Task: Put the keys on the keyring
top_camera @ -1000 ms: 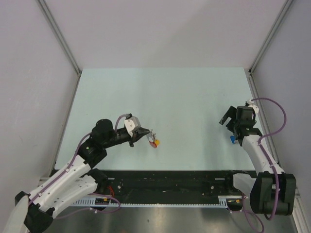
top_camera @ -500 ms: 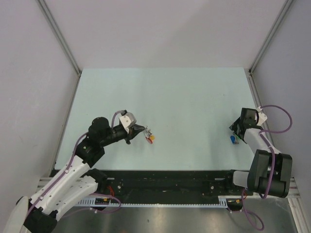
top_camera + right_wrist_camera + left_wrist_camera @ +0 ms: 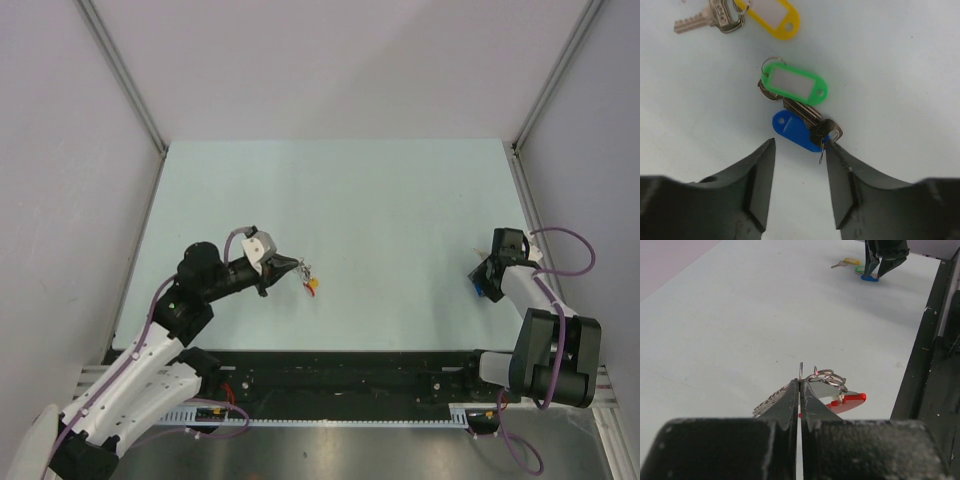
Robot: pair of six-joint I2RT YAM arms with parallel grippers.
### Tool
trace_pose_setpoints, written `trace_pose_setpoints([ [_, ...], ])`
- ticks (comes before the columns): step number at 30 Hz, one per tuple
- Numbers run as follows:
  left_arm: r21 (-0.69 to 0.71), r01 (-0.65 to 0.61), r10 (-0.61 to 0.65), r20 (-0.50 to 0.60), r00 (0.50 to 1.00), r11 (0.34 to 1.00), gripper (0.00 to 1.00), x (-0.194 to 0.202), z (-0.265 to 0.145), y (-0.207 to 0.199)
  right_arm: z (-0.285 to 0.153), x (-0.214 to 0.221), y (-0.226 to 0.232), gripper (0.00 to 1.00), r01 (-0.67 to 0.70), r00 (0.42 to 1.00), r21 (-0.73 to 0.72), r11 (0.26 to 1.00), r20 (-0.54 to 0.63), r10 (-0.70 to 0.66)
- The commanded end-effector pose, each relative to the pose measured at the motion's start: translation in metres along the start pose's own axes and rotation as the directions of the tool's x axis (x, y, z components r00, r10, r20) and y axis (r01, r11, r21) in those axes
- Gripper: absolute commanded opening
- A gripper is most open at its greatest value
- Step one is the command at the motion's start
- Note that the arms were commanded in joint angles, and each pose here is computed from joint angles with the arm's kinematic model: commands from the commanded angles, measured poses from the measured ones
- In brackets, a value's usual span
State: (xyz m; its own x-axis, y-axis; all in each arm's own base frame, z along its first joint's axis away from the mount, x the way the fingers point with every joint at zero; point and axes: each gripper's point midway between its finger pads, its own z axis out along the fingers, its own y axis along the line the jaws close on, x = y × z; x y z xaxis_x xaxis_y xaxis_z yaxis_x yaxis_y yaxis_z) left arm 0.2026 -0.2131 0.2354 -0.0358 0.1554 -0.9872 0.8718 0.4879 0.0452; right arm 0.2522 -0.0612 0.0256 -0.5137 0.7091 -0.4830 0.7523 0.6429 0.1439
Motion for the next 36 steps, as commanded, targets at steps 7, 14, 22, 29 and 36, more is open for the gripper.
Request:
trace_pose_setpoints([
  [7,0.017,-0.043,0.041,0.101,0.994,0.999,0.01,-0.032,-0.005,-0.004,-0.004,0.009,-0.004,0.42,-0.044,0.999,0.009,0.999,-0.027,0.044],
  [14,0.017,-0.047,0.044,0.109,0.993,0.999,0.00,-0.034,-0.007,-0.005,-0.006,0.011,-0.006,0.22,-0.034,0.999,0.016,0.999,-0.034,0.035],
  [22,0.016,-0.046,0.044,0.106,0.993,0.999,0.00,-0.034,-0.008,-0.005,-0.021,0.022,0.024,0.00,0.102,0.994,-0.084,0.991,-0.017,-0.104],
  [29,-0.006,-0.047,0.048,0.105,0.993,0.999,0.00,-0.035,-0.009,0.000,-0.067,0.065,0.095,0.00,0.376,0.912,-0.292,0.879,-0.050,-0.407],
  [36,-0.028,-0.041,0.044,0.100,0.994,0.999,0.01,-0.035,-0.010,0.006,-0.108,0.149,0.110,0.00,0.573,0.660,-0.496,0.652,-0.193,-0.726],
])
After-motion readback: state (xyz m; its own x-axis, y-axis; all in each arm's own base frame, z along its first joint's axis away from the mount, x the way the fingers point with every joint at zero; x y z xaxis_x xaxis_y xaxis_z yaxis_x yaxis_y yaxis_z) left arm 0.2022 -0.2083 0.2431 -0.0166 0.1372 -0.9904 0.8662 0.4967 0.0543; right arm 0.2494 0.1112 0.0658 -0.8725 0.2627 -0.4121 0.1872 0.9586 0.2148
